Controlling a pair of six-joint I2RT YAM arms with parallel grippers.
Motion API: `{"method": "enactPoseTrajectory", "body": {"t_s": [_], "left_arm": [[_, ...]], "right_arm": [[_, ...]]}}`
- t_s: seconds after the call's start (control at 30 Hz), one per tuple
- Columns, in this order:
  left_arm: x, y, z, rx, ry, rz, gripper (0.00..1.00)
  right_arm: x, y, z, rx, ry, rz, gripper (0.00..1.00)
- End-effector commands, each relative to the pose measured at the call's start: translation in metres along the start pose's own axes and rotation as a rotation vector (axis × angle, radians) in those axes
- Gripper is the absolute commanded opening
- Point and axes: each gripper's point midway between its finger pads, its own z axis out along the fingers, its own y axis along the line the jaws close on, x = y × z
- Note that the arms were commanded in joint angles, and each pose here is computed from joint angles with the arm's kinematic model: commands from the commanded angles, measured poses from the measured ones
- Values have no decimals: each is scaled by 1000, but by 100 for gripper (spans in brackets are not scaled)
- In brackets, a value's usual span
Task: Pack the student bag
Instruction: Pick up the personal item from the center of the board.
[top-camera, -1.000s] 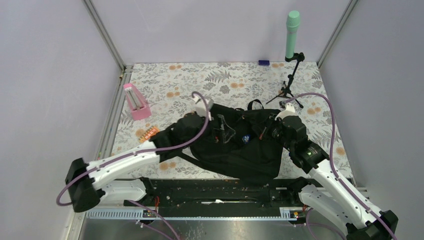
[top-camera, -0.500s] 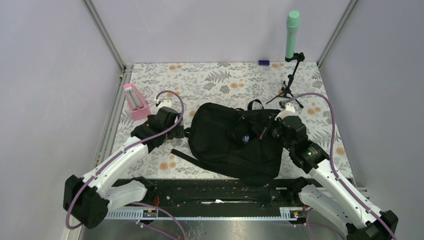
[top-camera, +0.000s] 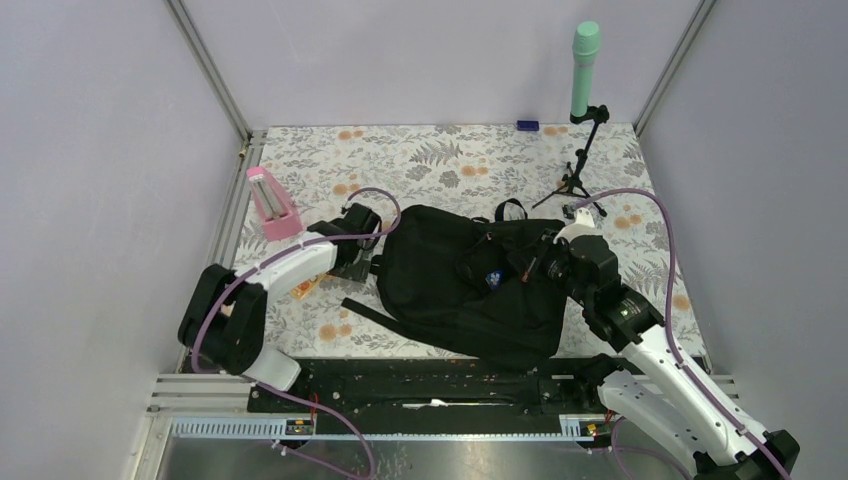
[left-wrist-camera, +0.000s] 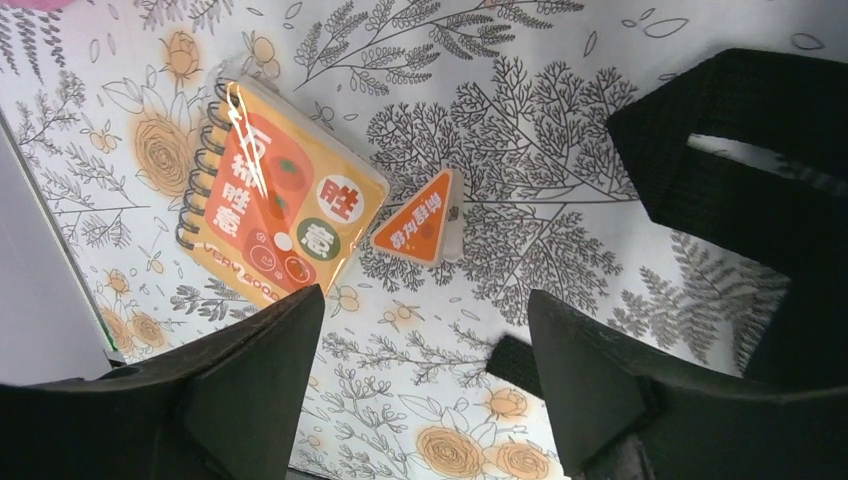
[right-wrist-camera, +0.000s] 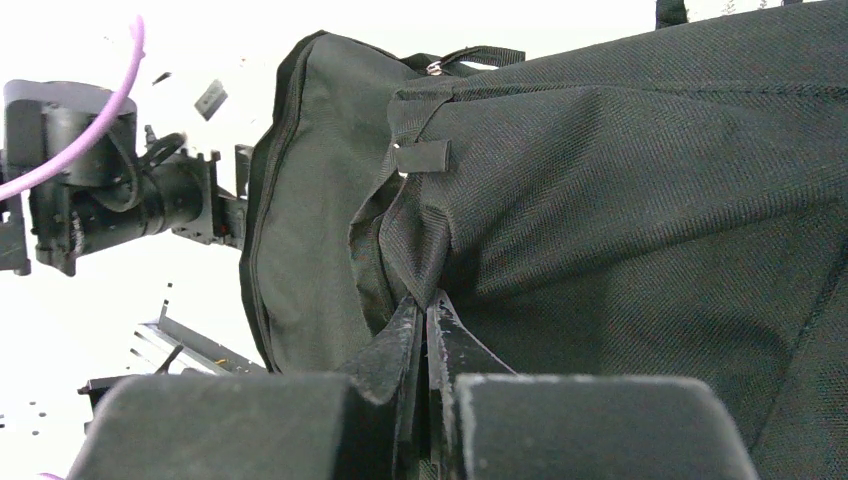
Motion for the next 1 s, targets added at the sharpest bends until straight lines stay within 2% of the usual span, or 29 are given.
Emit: {"method": "enactPoseTrajectory", "body": {"t_s": [0.0,0.47,0.8,0.9,0.97], "left_arm": [[-18,3,7,-25,1,11,75],[-8,12,26,-120,96,20,51],[-3,8,34,-109,138,36,44],[-2,8,36,-109,145,36,32],[-2,7,36,-110,144,34,28]], "right_arm": [[-32,35,-13,-132,-110,-11,1],[-34,33,-13,-117,-118,-22,1],[-34,33,-13,-117,-115,-20,2],[-34,33,-13,-117,-115,-20,2],[-34,34,-13,-119,-115,-20,2]]}}
